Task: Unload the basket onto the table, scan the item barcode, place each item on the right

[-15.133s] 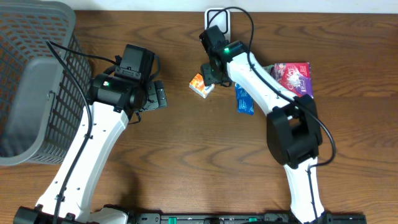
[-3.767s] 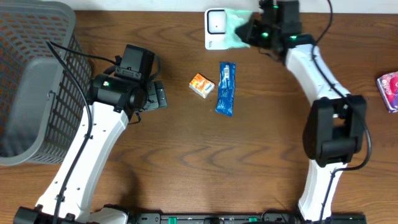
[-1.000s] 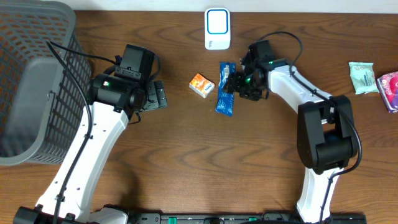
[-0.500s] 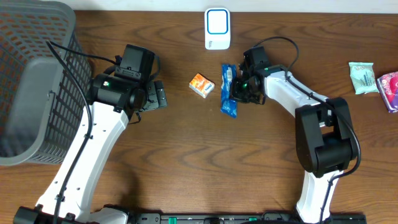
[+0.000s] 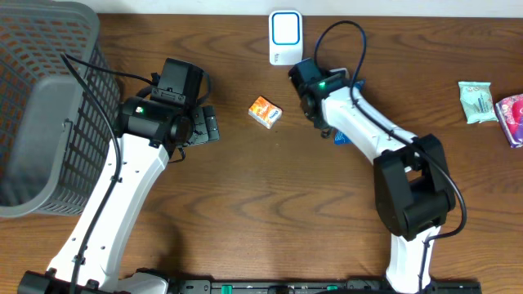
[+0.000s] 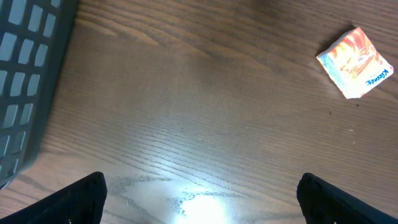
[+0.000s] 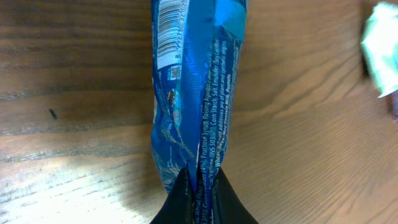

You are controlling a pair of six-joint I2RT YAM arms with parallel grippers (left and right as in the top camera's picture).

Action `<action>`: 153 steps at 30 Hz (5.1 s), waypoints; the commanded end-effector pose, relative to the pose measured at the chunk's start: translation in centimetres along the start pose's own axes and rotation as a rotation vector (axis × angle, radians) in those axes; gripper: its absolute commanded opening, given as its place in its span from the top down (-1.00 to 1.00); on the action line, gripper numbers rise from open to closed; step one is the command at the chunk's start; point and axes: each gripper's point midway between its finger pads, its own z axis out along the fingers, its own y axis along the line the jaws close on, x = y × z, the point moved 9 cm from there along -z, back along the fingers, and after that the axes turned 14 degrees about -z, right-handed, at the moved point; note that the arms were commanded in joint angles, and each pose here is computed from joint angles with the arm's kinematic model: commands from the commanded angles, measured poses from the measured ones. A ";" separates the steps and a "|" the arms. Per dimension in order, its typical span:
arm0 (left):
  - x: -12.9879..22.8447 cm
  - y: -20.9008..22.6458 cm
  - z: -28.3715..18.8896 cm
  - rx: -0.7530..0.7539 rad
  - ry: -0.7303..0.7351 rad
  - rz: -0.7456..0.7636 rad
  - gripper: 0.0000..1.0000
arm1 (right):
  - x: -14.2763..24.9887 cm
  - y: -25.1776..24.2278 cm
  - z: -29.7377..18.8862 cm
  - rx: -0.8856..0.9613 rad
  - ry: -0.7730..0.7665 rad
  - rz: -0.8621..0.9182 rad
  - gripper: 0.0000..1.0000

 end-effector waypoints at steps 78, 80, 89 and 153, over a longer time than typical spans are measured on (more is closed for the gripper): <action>-0.1 0.1 -0.1 -0.007 -0.007 -0.008 -0.96 | 1.7 3.5 6.6 -0.721 0.066 -0.042 0.98; -0.1 0.1 -0.1 -0.007 -0.008 -0.008 -0.96 | 0.1 3.3 4.7 -0.896 0.039 -0.017 0.98; -0.1 0.1 -0.1 -0.007 -0.008 -0.008 -0.96 | -2.7 0.3 1.0 -1.552 -0.038 0.138 0.98; -0.1 0.1 -0.1 -0.007 -0.008 -0.008 -0.96 | -0.1 -6.6 2.3 -0.471 0.405 -0.014 0.98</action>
